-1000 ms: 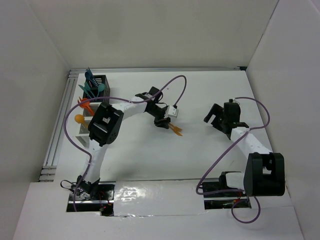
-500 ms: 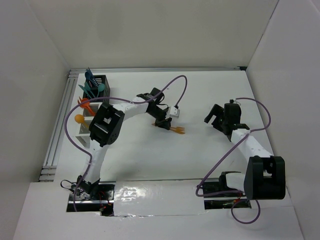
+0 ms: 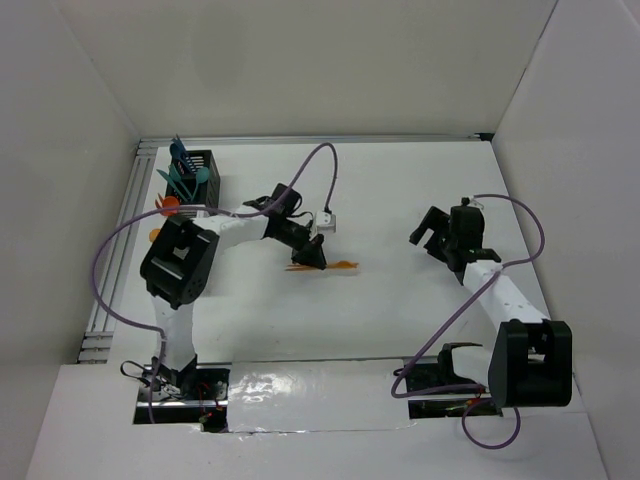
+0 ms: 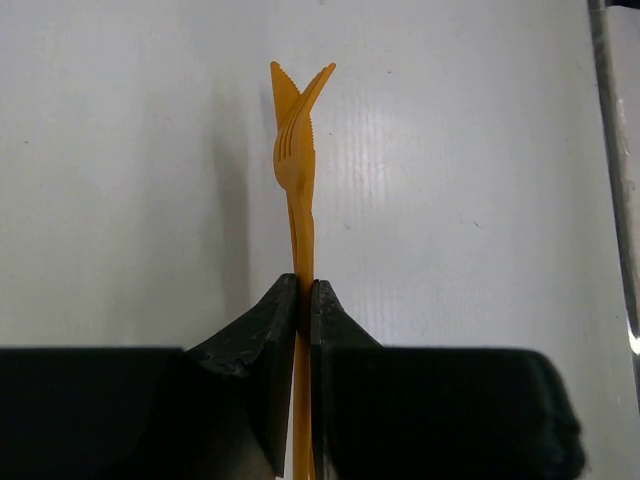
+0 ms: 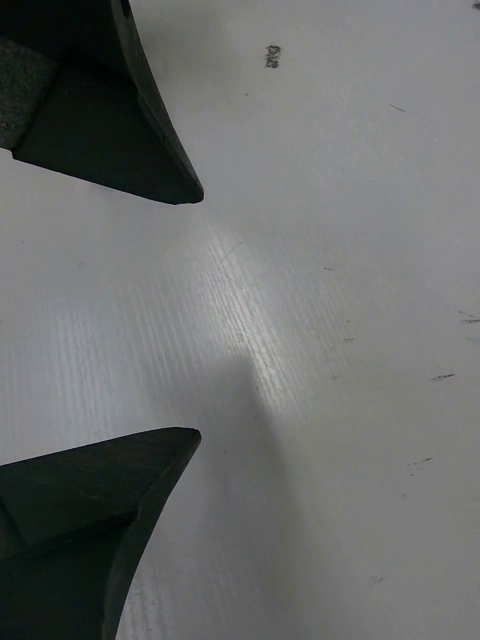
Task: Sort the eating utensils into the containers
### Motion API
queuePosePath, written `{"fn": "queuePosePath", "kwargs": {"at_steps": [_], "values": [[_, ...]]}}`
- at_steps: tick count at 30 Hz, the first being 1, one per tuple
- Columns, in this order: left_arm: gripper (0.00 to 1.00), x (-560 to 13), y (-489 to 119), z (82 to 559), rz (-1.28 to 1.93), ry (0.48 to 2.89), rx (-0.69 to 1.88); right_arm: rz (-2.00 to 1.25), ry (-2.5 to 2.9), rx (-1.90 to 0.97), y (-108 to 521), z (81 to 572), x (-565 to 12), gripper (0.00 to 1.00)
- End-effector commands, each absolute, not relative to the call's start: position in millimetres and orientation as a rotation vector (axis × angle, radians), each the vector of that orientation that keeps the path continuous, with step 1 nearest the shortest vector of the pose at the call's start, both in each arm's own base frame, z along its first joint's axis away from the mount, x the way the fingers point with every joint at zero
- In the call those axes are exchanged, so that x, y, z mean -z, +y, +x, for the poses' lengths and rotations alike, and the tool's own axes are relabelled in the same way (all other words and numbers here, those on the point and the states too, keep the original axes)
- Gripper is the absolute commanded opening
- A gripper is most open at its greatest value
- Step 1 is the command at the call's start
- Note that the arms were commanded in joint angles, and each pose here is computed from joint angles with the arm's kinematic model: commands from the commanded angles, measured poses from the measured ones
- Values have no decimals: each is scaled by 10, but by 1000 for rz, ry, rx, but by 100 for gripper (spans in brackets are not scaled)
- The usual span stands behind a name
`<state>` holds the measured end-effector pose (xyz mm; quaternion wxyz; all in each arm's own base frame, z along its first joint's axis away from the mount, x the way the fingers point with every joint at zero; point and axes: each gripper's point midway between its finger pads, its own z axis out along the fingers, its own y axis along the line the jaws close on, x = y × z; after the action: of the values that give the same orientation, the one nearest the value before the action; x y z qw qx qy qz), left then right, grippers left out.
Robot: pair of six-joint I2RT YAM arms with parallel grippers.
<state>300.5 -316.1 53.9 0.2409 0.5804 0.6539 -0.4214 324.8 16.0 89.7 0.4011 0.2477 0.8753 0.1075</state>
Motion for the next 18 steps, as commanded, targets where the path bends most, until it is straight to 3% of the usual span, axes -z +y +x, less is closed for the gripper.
{"fn": "queuePosePath", "kwargs": {"at_steps": [1,11,18], "values": [[0,-949,-3182,3073,1455,1683,1198,621,2170,-256,113,3254,-1001,98],[0,-1785,-2742,3161,1006,1629,943,596,2163,-284,175,3230,-1040,98],[0,-2386,-1972,3075,638,1508,764,543,2164,-335,328,3255,-1098,98]]}}
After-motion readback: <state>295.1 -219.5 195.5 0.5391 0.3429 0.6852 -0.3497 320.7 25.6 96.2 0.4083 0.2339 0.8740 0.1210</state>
